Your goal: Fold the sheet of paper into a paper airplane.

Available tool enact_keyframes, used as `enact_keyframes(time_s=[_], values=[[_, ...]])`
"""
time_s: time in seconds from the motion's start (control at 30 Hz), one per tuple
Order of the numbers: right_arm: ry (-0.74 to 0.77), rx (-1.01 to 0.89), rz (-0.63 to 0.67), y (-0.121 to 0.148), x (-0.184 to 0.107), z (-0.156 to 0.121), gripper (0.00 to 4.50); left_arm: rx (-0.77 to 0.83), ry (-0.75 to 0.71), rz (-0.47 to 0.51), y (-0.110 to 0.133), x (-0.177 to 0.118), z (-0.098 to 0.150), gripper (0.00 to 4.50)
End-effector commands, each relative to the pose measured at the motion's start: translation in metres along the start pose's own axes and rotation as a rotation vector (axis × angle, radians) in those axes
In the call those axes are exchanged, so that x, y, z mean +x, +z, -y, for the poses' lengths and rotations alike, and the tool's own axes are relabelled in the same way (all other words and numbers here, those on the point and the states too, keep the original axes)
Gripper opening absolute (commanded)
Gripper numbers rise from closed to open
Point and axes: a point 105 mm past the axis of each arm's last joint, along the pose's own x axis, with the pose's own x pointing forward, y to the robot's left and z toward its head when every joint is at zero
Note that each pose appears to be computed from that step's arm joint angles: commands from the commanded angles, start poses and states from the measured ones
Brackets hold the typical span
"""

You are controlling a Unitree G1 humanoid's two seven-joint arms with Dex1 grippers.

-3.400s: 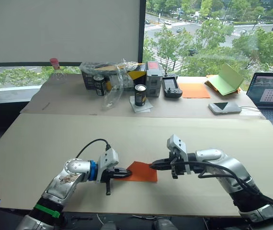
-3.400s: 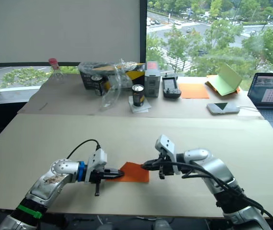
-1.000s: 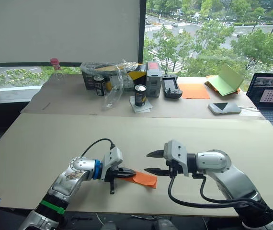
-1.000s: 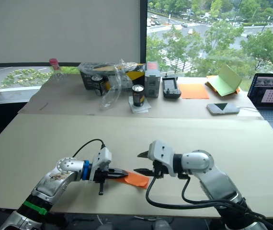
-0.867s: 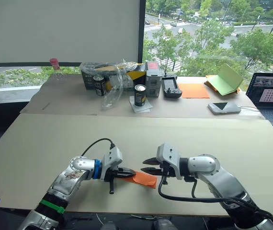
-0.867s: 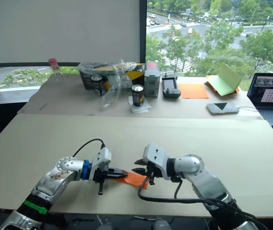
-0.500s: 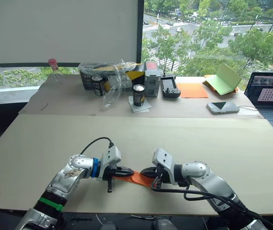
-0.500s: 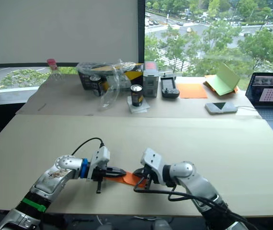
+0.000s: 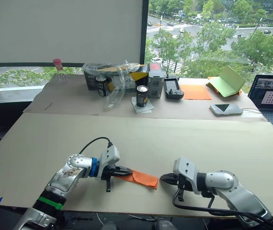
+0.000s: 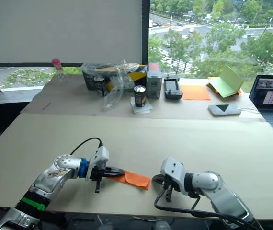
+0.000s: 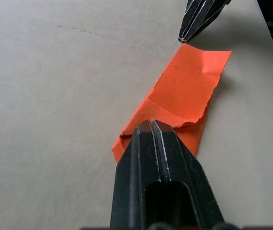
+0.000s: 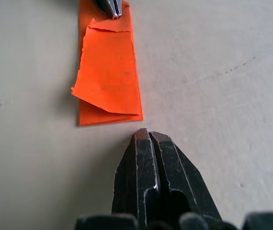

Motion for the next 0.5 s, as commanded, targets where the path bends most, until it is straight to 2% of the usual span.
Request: enact_keyframes(time_s=[0.03, 0.17, 0.23, 0.37, 0.5], values=[[-0.035, 0.048, 0.005, -0.001, -0.015, 0.011, 0.01, -0.036, 0.023, -0.061, -0.017, -0.001, -0.004, 0.00], [-0.024, 0.021, 0.163, 0.040, -0.013, 0.017, 0.01, -0.034, 0.022, -0.058, -0.016, -0.001, -0.005, 0.00], [0.011, 0.001, 0.200, 0.054, -0.005, 0.013, 0.01, -0.034, 0.021, -0.056, -0.015, 0.000, -0.005, 0.00], [0.115, -0.078, 0.159, 0.059, 0.025, -0.002, 0.01, -0.034, 0.018, -0.051, -0.014, 0.003, -0.004, 0.00], [0.193, -0.110, 0.100, 0.048, 0.044, -0.011, 0.01, -0.045, -0.003, -0.040, -0.010, 0.007, -0.001, 0.00]])
